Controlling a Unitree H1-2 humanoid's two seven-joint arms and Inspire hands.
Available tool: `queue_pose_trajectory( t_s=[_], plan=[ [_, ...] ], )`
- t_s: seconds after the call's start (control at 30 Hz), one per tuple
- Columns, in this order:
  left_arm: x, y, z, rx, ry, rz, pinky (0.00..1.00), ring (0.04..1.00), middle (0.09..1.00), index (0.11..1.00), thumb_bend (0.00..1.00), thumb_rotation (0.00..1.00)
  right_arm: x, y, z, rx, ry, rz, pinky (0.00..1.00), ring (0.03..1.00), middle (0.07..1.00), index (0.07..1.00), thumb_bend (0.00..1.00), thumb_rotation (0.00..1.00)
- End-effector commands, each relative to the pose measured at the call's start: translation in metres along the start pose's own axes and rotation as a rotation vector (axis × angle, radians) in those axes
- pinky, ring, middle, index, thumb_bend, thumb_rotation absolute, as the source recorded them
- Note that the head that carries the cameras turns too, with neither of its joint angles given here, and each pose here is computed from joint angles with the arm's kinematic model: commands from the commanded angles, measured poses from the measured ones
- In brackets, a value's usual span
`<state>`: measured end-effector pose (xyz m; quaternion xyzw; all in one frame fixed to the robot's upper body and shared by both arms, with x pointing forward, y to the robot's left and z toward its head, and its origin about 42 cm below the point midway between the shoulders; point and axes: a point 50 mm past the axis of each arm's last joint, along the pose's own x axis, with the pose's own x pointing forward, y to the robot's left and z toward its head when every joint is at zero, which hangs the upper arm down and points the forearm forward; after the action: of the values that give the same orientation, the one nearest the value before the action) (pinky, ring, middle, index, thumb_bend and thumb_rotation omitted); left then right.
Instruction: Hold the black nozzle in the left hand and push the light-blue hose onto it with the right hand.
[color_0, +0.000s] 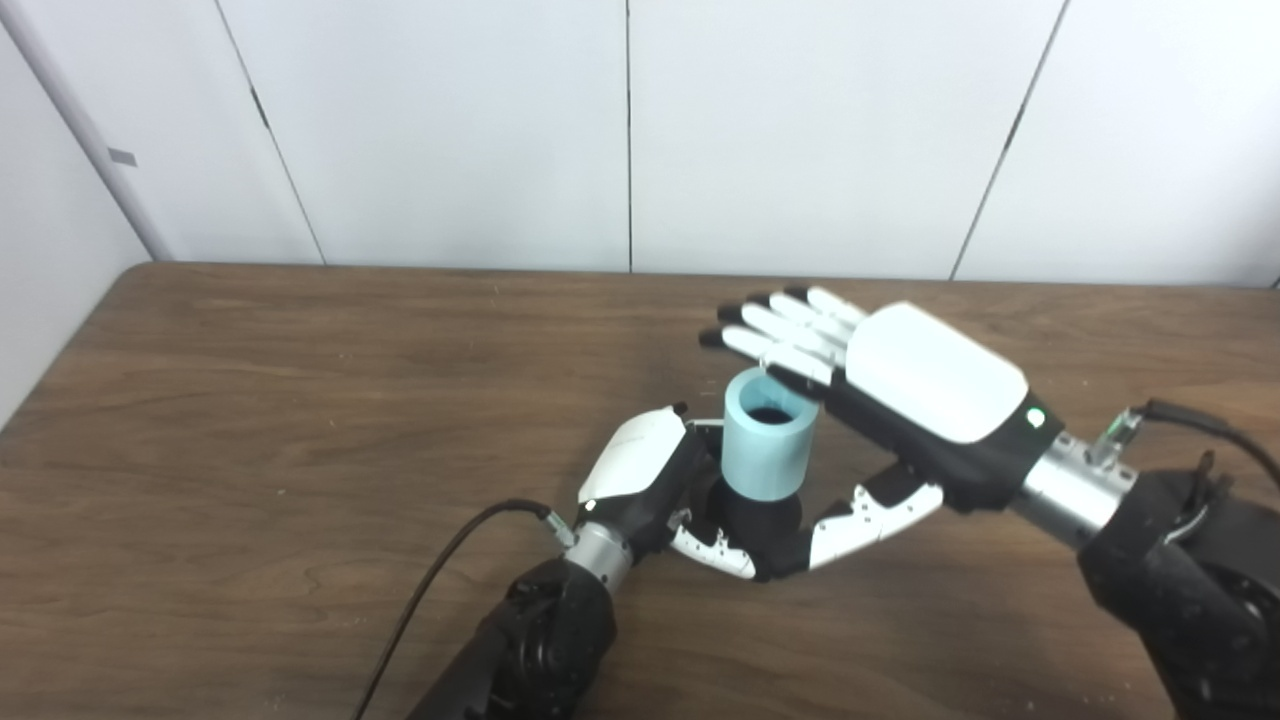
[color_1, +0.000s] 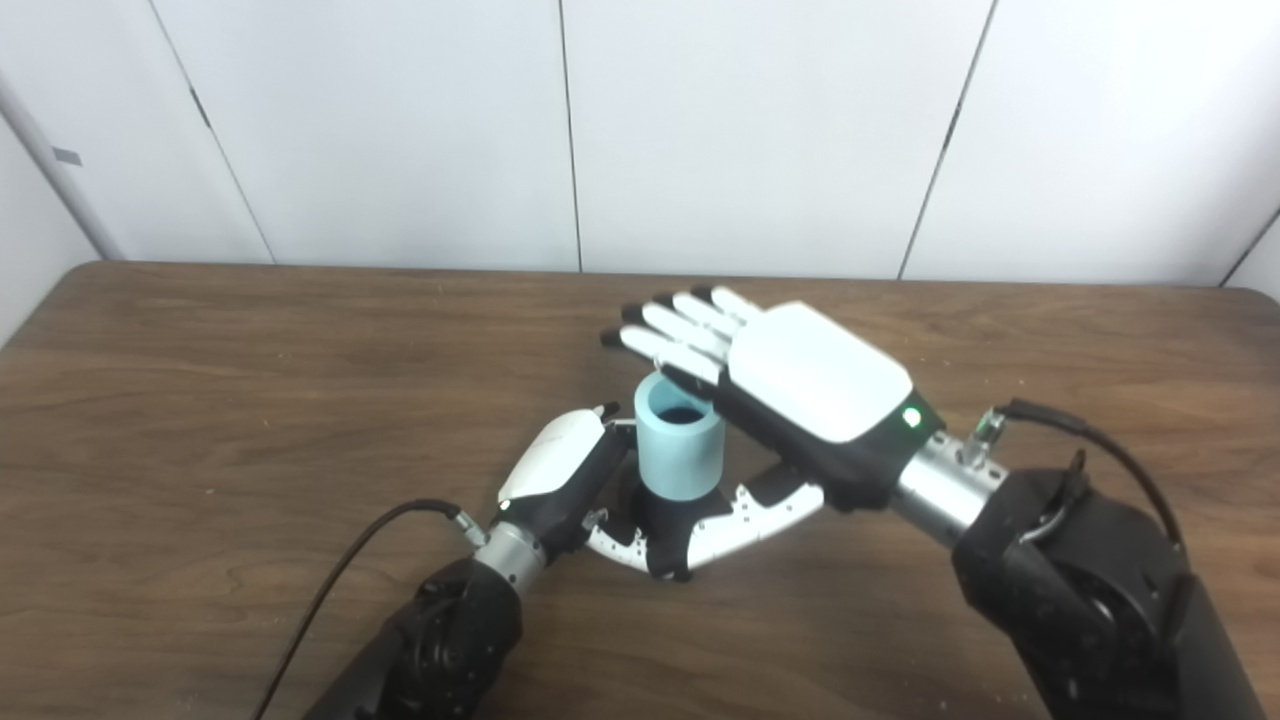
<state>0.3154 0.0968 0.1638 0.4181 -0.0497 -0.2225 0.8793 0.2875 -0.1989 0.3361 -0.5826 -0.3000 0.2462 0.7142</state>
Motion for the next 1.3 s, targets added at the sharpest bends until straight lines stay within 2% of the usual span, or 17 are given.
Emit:
queue_pose_trajectory(
  t_s=[0.0, 0.07, 0.1, 0.27, 0.37, 0.6, 0.83, 1.0, 1.27],
  plan=[
    [-0.013, -0.020, -0.014, -0.029, 0.091, -0.151, 1.00, 0.750, 0.717, 0.633, 0.71, 0.01, 0.001, -0.012, 0.001, -0.030, -0.009, -0.052, 1.00, 0.986, 0.980, 0.950, 0.61, 0.91],
    [-0.011, -0.009, -0.007, -0.001, 0.064, -0.162, 1.00, 0.806, 0.795, 0.738, 0.82, 0.00, 0.001, -0.011, -0.002, -0.027, 0.001, -0.053, 0.99, 0.981, 0.978, 0.949, 0.61, 0.91],
    [-0.011, -0.004, -0.004, 0.014, 0.052, -0.171, 1.00, 0.871, 0.862, 0.805, 0.86, 0.02, 0.001, -0.010, -0.003, -0.027, 0.006, -0.052, 0.98, 0.976, 0.974, 0.949, 0.61, 0.91],
    [-0.008, 0.009, -0.001, 0.057, 0.026, -0.204, 1.00, 0.989, 0.987, 0.931, 0.94, 0.08, 0.000, -0.009, -0.007, -0.022, 0.032, -0.036, 0.96, 0.965, 0.967, 0.949, 0.61, 0.92],
    [-0.007, 0.009, -0.002, 0.059, 0.029, -0.210, 1.00, 1.000, 0.999, 0.961, 0.97, 0.10, -0.002, -0.009, -0.007, -0.020, 0.044, -0.026, 0.96, 0.963, 0.964, 0.948, 0.62, 0.92],
    [-0.011, 0.016, -0.003, 0.064, 0.023, -0.189, 1.00, 1.000, 1.000, 0.994, 1.00, 0.13, -0.003, -0.009, -0.009, -0.014, 0.060, -0.007, 0.95, 0.958, 0.957, 0.948, 0.62, 0.92],
    [-0.013, 0.029, -0.003, 0.018, -0.046, -0.119, 1.00, 1.000, 1.000, 1.000, 1.00, 0.15, -0.002, -0.008, -0.017, -0.011, 0.076, 0.003, 0.94, 0.950, 0.949, 0.943, 0.62, 0.92],
    [-0.019, 0.050, 0.001, -0.039, -0.072, -0.050, 1.00, 1.000, 1.000, 1.000, 1.00, 0.14, -0.003, -0.010, -0.022, -0.009, 0.090, 0.008, 0.94, 0.948, 0.948, 0.942, 0.63, 0.92],
    [-0.037, 0.104, 0.007, -0.124, -0.118, 0.027, 1.00, 1.000, 0.998, 0.983, 1.00, 0.11, -0.007, -0.011, -0.032, 0.011, 0.118, 0.009, 0.94, 0.946, 0.944, 0.941, 0.63, 0.92]
  ],
)
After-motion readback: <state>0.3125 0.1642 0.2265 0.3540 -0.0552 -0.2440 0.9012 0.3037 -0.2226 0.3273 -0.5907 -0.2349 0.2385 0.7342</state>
